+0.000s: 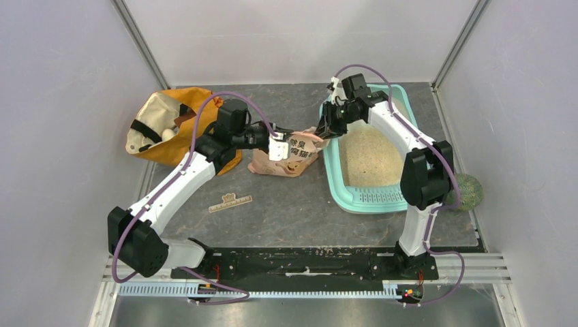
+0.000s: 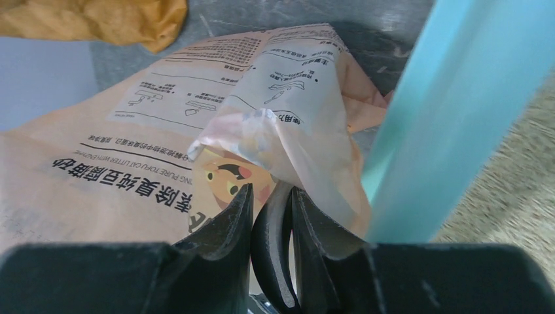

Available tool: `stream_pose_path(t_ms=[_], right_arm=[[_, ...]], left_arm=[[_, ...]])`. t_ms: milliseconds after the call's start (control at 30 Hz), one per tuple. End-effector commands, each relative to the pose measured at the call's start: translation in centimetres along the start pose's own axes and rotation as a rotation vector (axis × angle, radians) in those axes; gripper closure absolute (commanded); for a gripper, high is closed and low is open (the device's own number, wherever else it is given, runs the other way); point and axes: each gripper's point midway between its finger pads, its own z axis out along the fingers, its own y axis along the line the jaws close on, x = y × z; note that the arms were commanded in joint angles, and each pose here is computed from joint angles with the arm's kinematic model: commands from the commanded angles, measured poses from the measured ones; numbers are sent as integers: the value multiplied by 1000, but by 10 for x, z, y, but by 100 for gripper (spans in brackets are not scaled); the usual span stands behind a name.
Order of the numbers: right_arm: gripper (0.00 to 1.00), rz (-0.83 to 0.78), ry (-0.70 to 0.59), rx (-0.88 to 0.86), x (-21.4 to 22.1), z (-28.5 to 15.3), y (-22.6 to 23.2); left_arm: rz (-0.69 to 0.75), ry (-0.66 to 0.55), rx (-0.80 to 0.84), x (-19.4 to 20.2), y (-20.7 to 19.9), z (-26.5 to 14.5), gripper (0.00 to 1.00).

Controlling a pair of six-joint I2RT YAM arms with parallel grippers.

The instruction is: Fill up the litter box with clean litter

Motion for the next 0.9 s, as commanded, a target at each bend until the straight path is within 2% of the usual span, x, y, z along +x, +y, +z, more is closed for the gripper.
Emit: stream_pose_path(t_ms=[0, 500, 867], right_arm=[[100, -24, -26, -296, -3, 8, 54], [100, 91, -45, -568, -13, 10, 88], [100, 149, -80, -602, -16, -40, 79]], left_arm=[[51, -96, -44, -27, 18, 2, 98], [52, -84, -43, -24, 20, 2, 98], [80, -102, -86, -27, 37, 4, 98]])
